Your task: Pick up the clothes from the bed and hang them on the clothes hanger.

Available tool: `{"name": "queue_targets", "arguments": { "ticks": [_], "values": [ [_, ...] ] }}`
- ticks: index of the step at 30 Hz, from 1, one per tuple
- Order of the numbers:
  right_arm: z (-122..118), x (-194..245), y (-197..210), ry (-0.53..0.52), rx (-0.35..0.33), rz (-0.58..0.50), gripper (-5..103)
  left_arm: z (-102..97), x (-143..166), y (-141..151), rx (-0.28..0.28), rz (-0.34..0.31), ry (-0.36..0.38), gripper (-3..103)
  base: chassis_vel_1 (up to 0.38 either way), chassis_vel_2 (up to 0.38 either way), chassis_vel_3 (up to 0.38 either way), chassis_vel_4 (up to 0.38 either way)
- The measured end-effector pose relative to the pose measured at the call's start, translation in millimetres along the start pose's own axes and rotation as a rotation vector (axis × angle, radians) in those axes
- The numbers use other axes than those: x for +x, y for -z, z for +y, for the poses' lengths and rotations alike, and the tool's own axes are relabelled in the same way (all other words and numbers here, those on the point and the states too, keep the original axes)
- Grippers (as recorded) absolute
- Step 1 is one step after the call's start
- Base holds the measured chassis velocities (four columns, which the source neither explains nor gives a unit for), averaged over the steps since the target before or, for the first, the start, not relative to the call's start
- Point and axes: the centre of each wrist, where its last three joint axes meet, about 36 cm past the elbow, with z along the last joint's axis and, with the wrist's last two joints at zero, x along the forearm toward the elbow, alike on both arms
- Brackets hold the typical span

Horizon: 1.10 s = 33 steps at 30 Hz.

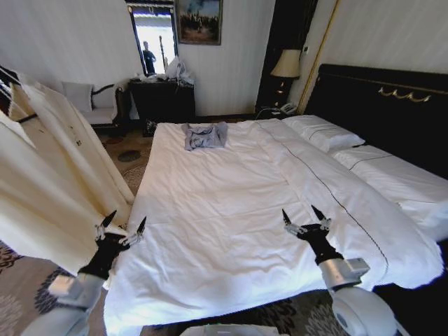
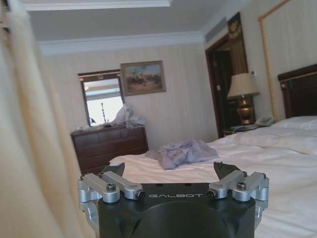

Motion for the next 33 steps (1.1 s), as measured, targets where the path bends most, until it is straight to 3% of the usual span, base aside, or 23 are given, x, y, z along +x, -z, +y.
{"name": "queue_targets", "arguments": {
  "ticks": [10,33],
  "values": [
    [0.5,1.7,-11.0,0.040,0.077,0.010,100,-0.9,9.6,-8.5,-0.005,-0.033,0.031,100,0.000,0.000,0.000,0.000],
    [0.3,1.4,-12.3,0.041,0.072,0.024,100,1.0,8.8,-8.1,-0.009,-0.031,0.030,100,0.000,0.000,0.000,0.000]
  ]
}}
